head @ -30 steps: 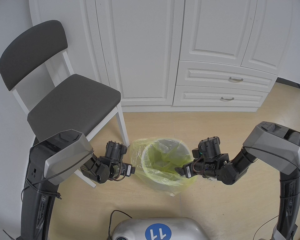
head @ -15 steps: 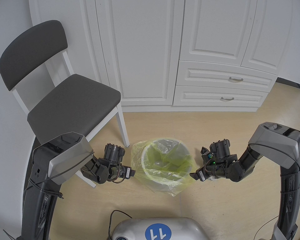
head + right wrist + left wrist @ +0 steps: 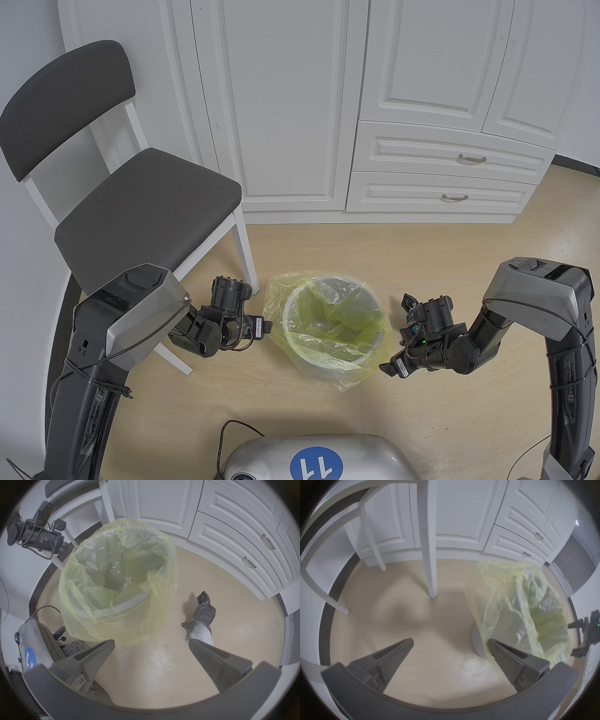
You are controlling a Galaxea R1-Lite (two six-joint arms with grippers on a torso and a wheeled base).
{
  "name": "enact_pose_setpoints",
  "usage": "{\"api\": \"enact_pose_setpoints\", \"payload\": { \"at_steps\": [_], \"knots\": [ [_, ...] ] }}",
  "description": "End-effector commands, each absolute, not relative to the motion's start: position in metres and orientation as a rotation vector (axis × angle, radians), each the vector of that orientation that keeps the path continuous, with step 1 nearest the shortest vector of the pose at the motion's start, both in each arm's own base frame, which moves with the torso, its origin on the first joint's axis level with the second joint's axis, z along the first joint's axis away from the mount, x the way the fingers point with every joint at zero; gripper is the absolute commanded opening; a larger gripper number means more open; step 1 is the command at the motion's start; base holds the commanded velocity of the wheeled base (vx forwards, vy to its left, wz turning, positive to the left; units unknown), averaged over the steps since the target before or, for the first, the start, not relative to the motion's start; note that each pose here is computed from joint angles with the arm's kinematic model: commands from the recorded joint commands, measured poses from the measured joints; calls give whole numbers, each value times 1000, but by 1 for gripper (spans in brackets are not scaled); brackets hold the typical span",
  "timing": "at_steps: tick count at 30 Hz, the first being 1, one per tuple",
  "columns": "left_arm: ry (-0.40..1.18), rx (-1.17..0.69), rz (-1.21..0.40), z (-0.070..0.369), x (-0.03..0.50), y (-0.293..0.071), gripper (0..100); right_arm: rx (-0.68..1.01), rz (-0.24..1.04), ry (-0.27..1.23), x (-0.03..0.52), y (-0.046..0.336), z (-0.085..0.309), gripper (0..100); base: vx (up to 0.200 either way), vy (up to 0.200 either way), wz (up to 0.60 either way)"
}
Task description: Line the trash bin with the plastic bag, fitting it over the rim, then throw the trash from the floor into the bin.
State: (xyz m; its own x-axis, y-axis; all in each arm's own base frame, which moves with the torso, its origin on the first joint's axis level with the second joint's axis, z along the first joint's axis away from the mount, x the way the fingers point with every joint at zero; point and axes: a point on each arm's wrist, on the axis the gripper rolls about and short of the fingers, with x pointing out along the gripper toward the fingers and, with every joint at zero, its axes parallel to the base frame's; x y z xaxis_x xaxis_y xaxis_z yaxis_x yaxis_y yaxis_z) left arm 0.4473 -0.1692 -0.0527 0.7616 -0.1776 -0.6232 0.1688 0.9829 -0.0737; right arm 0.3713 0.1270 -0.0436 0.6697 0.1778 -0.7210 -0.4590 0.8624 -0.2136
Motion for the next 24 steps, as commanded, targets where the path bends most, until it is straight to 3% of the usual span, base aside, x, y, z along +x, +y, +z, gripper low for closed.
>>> {"api": "enact_pose_setpoints", "payload": {
  "at_steps": [1,11,24],
  "knots": [
    [632,-45,-92,-61,467,-167,100,-400,376,740,365,127,-31,100,0,0,0],
    [558,-196,-8,-47,490,-178,100,-395,387,714,363,134,-23,100,0,0,0],
    [621,-87,-58,-16,456,-170,100,-442,464,770,348,166,-53,100,0,0,0]
  ]
}}
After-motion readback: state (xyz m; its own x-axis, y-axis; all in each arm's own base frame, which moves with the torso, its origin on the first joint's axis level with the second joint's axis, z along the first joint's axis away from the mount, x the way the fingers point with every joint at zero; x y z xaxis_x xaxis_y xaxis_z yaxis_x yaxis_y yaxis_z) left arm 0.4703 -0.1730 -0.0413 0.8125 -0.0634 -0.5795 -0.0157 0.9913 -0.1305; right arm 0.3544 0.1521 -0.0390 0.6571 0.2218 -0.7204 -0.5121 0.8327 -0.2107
